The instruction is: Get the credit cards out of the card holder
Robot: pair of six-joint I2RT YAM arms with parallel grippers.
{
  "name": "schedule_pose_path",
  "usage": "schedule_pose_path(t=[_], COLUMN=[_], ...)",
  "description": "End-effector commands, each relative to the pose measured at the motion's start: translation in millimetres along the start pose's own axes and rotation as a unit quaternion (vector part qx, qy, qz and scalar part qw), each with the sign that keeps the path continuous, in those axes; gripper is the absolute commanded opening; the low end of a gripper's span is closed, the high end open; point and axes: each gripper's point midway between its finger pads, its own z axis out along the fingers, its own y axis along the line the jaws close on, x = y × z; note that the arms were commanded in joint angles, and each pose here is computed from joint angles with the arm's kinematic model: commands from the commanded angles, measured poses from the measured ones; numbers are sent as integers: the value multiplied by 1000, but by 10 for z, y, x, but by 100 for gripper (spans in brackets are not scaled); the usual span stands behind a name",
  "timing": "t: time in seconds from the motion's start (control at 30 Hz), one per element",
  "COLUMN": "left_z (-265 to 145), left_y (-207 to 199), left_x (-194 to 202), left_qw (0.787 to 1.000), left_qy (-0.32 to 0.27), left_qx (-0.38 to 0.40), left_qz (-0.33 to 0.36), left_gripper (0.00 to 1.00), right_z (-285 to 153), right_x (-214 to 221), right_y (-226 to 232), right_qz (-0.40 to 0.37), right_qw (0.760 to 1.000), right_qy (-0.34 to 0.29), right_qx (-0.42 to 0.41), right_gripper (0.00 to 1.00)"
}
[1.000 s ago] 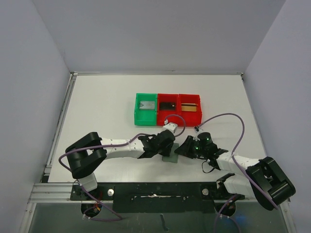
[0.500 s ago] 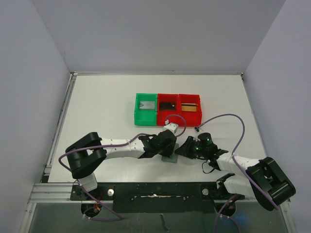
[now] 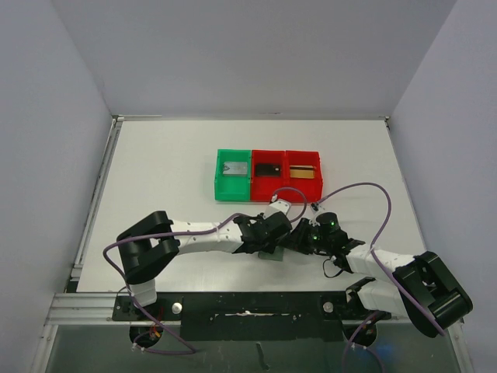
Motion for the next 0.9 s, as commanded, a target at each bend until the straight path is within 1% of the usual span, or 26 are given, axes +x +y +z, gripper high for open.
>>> schedule_pose_path(t=[0.0, 0.2, 0.4, 0.43, 0.67, 0.87], left_z=[12, -51, -91, -101, -187, -205], left_y=[131, 232, 336, 345, 342, 443], left_x=[28, -34, -65, -72, -142, -157], left_qw=[999, 998, 996, 996, 995, 993], left_qy=[2, -21, -32, -35, -54, -58], left_qx=[-44, -63, -85, -87, -71, -85], left_qz=[17, 3, -6, -11, -35, -50], left_gripper=[27, 21, 21, 21, 21, 21], right_z=[-13, -14, -5, -4, 4, 4], right_x=[-79, -76, -67, -67, -70, -61], right_y=[91, 70, 44, 46, 41, 39], right_qz=[-9, -9, -10, -10, -11, -13], right_qw=[1000, 1000, 1000, 1000, 1000, 1000], right_qy=[-14, -13, -9, -9, -7, -4], right_qx=[-17, -11, -4, -4, -2, -1], right_gripper=[6, 5, 4, 3, 2, 2])
